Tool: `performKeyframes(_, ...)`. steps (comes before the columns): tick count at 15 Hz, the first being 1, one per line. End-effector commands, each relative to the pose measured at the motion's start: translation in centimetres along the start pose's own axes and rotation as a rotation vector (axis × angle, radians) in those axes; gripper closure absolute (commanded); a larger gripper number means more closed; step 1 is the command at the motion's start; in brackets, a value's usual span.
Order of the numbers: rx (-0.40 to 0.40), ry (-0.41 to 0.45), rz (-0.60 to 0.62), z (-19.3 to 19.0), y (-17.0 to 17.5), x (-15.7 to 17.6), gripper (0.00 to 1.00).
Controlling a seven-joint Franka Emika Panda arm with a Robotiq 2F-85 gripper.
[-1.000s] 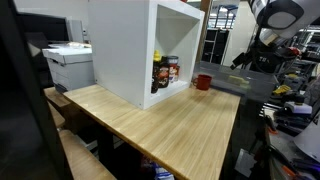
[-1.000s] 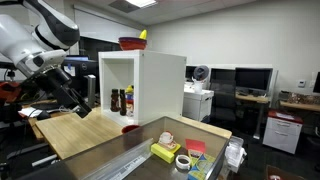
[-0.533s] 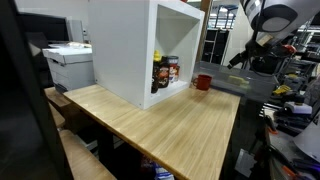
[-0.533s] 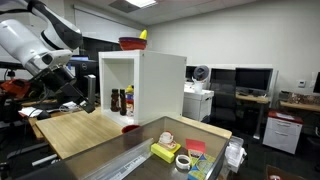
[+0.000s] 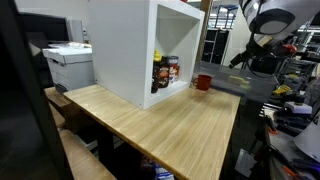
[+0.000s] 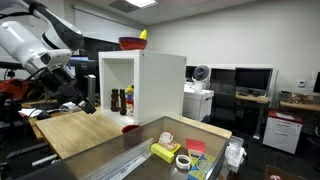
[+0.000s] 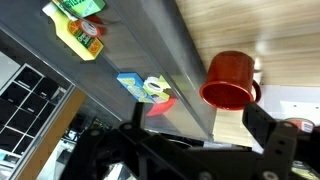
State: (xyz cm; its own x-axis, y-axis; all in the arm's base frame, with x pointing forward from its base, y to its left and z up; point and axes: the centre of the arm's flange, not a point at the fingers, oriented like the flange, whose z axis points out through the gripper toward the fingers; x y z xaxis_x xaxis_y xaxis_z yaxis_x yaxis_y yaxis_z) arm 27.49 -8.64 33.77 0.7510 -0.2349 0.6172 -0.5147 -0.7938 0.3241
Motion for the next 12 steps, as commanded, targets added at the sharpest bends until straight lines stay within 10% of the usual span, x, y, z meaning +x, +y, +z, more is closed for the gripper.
performKeyframes(1, 0.0, 0.0, 0.0, 0.0, 0.0, 0.0, 0.0)
performKeyframes(12, 0.033, 0.034, -0.059, -0.07, -0.49, 0.65, 0.0)
